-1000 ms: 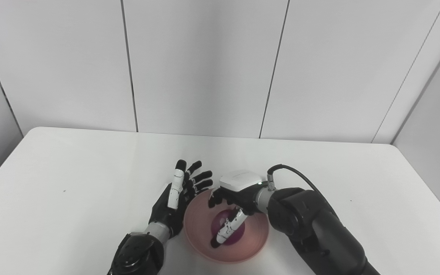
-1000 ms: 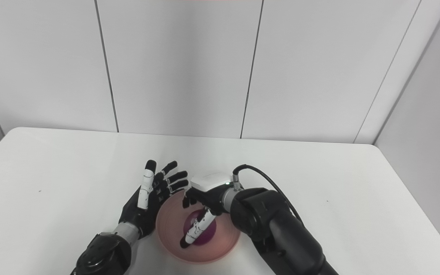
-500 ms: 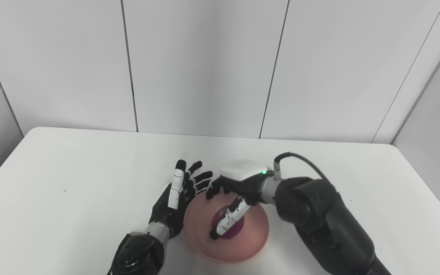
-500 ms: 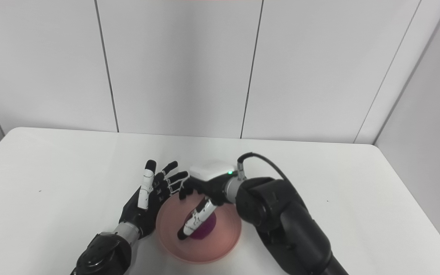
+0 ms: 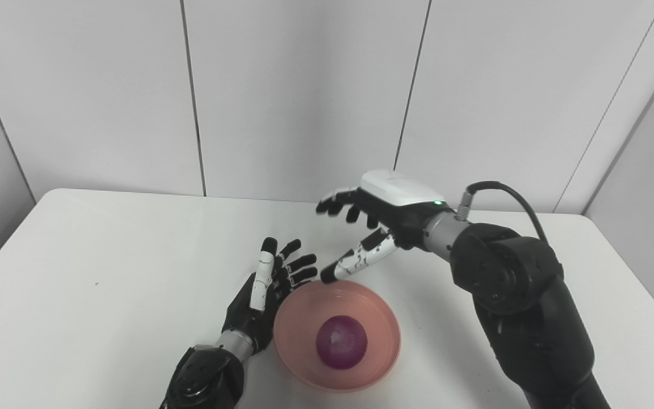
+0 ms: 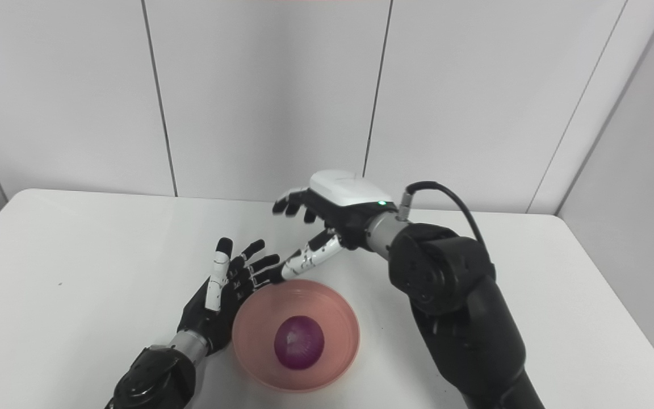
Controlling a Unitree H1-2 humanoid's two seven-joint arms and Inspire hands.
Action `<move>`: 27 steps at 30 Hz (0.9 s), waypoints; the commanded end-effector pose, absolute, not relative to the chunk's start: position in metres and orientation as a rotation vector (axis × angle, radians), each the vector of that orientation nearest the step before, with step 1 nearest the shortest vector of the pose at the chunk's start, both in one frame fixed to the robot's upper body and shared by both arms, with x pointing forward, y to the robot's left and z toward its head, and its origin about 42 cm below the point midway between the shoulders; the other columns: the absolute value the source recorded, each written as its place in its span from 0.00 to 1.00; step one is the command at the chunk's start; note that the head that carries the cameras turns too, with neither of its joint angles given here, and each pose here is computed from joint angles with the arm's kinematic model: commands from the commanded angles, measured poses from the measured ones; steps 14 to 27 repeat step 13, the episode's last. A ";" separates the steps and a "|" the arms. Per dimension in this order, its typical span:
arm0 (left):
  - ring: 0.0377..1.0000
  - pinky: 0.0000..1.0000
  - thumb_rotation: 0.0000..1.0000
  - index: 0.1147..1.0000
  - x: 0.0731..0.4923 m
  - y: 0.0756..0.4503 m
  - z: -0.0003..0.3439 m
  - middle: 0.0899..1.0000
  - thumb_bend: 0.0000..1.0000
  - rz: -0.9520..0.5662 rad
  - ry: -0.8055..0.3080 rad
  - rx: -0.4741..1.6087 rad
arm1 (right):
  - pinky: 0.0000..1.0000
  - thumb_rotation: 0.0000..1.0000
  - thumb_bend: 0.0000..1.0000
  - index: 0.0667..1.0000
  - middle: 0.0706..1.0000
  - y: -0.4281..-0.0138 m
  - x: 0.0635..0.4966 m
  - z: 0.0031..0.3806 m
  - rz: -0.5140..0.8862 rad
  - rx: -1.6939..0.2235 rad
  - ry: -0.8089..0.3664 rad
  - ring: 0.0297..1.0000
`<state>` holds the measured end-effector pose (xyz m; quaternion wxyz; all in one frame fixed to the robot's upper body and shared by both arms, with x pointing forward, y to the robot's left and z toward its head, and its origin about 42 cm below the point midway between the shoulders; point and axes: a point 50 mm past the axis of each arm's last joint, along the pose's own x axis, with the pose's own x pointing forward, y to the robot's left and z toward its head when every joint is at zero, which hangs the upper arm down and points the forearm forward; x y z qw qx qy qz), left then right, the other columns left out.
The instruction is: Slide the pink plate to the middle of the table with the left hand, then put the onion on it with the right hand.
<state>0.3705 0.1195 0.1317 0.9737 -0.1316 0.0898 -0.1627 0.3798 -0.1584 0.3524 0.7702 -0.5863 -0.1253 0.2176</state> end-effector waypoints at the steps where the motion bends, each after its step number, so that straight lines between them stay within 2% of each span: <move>1: 0.83 0.85 1.00 0.89 0.363 0.126 0.112 0.82 0.86 -0.306 0.279 -0.252 | 0.57 0.72 1.00 0.84 0.81 -0.163 0.381 0.345 0.419 -1.197 -0.310 0.73; 2: 0.83 0.85 1.00 0.89 0.363 0.126 0.112 0.82 0.85 -0.305 0.279 -0.251 | 0.65 0.82 0.98 0.89 0.88 -0.165 0.381 0.336 0.410 -1.157 -0.286 0.83; 3: 0.83 0.85 1.00 0.90 0.363 0.127 0.113 0.82 0.85 -0.304 0.278 -0.252 | 0.68 0.85 0.98 0.90 0.91 -0.168 0.381 0.323 0.409 -1.098 -0.253 0.86; 4: 0.82 0.85 0.99 0.90 0.363 0.127 0.113 0.82 0.85 -0.303 0.277 -0.252 | 0.75 0.91 0.95 0.94 0.96 -0.170 0.380 0.315 0.408 -1.059 -0.233 0.92; 5: 0.82 0.85 0.99 0.90 0.363 0.128 0.113 0.82 0.85 -0.303 0.277 -0.252 | 0.81 0.93 0.95 0.96 0.97 -0.173 0.380 0.304 0.409 -0.976 -0.197 0.95; 7: 0.82 0.84 0.99 0.90 0.363 0.129 0.113 0.81 0.85 -0.301 0.278 -0.247 | 0.92 0.96 0.94 0.99 0.99 -0.177 0.380 0.283 0.404 -0.804 -0.127 0.99; 10: 0.82 0.84 1.00 0.90 0.362 0.129 0.112 0.81 0.85 -0.300 0.279 -0.243 | 0.98 0.98 0.93 1.00 1.00 -0.182 0.378 0.256 0.379 -0.589 -0.055 1.00; 13: 0.82 0.83 0.99 0.89 0.362 0.129 0.112 0.81 0.85 -0.299 0.278 -0.246 | 1.00 0.98 0.89 1.00 1.00 -0.181 0.377 0.236 0.332 -0.406 -0.012 1.00; 27: 0.82 0.83 0.99 0.89 0.362 0.129 0.112 0.81 0.85 -0.299 0.278 -0.246 | 1.00 0.98 0.89 1.00 1.00 -0.181 0.377 0.236 0.332 -0.406 -0.012 1.00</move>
